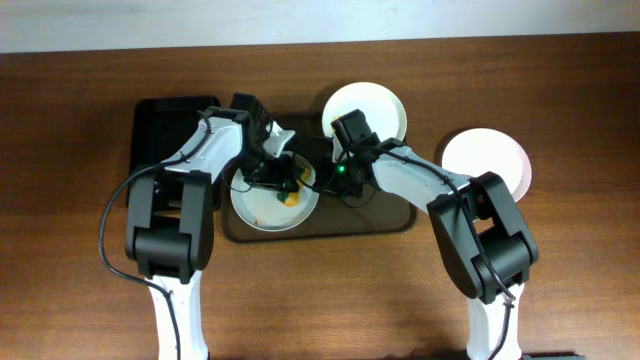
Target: Clean dirty plates on tray and stack at the side
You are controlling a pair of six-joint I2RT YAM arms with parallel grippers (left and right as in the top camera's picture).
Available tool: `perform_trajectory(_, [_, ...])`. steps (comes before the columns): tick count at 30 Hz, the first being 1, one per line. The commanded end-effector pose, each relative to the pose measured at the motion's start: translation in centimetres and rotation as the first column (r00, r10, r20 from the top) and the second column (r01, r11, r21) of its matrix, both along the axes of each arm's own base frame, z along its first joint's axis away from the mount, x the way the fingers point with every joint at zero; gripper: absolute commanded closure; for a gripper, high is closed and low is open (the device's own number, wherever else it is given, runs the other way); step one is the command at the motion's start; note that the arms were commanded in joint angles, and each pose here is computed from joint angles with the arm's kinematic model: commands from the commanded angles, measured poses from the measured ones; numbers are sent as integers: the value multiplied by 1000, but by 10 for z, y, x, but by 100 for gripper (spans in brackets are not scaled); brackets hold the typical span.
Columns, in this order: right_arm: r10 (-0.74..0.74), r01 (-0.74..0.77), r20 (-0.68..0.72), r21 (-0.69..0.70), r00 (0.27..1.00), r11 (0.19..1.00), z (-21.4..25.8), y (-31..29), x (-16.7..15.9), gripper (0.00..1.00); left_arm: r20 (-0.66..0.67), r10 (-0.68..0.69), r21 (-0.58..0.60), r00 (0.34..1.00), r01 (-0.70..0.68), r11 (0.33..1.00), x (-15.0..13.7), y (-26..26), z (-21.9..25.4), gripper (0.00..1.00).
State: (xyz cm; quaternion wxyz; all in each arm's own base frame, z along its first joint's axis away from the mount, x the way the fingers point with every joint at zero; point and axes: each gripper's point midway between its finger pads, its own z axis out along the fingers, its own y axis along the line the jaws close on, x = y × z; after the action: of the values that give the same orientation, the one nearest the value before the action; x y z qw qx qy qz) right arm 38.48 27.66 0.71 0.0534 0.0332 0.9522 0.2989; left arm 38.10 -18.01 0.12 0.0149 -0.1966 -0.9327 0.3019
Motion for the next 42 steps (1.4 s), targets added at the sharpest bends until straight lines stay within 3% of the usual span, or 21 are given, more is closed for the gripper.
perform_trajectory(1, [0, 1, -22, 27, 1000, 1000, -4, 2, 0, 96, -51, -88, 36, 995, 90, 995, -23, 4, -56, 100])
perform_trajectory(3, [0, 1, -23, 27, 1000, 1000, -4, 2, 0, 96, -47, 54, 140, 997, -47, 989, -6, 13, -66, 100])
perform_trajectory(5, [0, 1, -23, 26, 1000, 1000, -4, 1, 0, 96, -31, 213, 323, 976, -192, 927, 4, 39, -78, 100])
perform_trajectory(8, [2, -2, -23, 25, 1000, 1000, -5, 1, 0, 96, 69, 468, 613, 881, -407, 677, 4, 96, -85, 100])
perform_trajectory(9, [3, -2, -23, 25, 1000, 1000, -5, 1, 0, 96, 117, 548, 685, 828, -467, 560, -1, 116, -84, 100])
perform_trajectory(10, [3, -3, -23, 25, 1000, 1000, -5, 1, 0, 96, 132, 582, 712, 803, -485, 507, -5, 125, -82, 99])
perform_trajectory(16, [2, -1, -22, 22, 1000, 1000, -5, 1, 0, 96, 105, 600, 776, 793, -443, 450, -23, 148, -77, 100])
perform_trajectory(18, [2, -1, -21, 22, 1000, 1000, -5, 1, 0, 96, 91, 569, 830, 817, -377, 410, -37, 162, -70, 100])
perform_trajectory(21, [2, -1, -21, 22, 1000, 1000, -5, 1, 0, 96, -23, 473, 853, 881, -230, 468, -55, 164, -63, 99])
perform_trajectory(24, [2, -1, -20, 22, 1000, 1000, -5, 1, 0, 96, -187, 355, 784, 916, -79, 616, -71, 145, -61, 100])
perform_trajectory(26, [1, -1, -18, 23, 1000, 1000, -5, 1, 1, 96, -285, 251, 650, 925, -6, 760, -77, 118, -61, 100])
perform_trajectory(27, [2, -1, -18, 23, 1000, 1000, -5, 1, 1, 96, -333, 160, 519, 929, 39, 854, -80, 96, -59, 99])
perform_trajectory(29, [2, -1, -18, 23, 1000, 1000, -5, 1, 1, 96, -353, 18, 303, 935, 96, 948, -82, 64, -52, 99])
perform_trajectory(31, [2, -1, -18, 23, 1000, 1000, -5, 1, 1, 96, -335, -11, 238, 942, 96, 967, -78, 54, -50, 100])
perform_trajectory(40, [2, -1, -18, 23, 1000, 1000, -5, 1, 1, 96, -193, -4, 151, 981, 34, 988, -44, 36, -58, 100])
perform_trajectory(42, [1, -1, -18, 23, 1000, 1000, -5, 1, 1, 96, -145, 63, 198, 988, -33, 980, -27, 39, -65, 100])
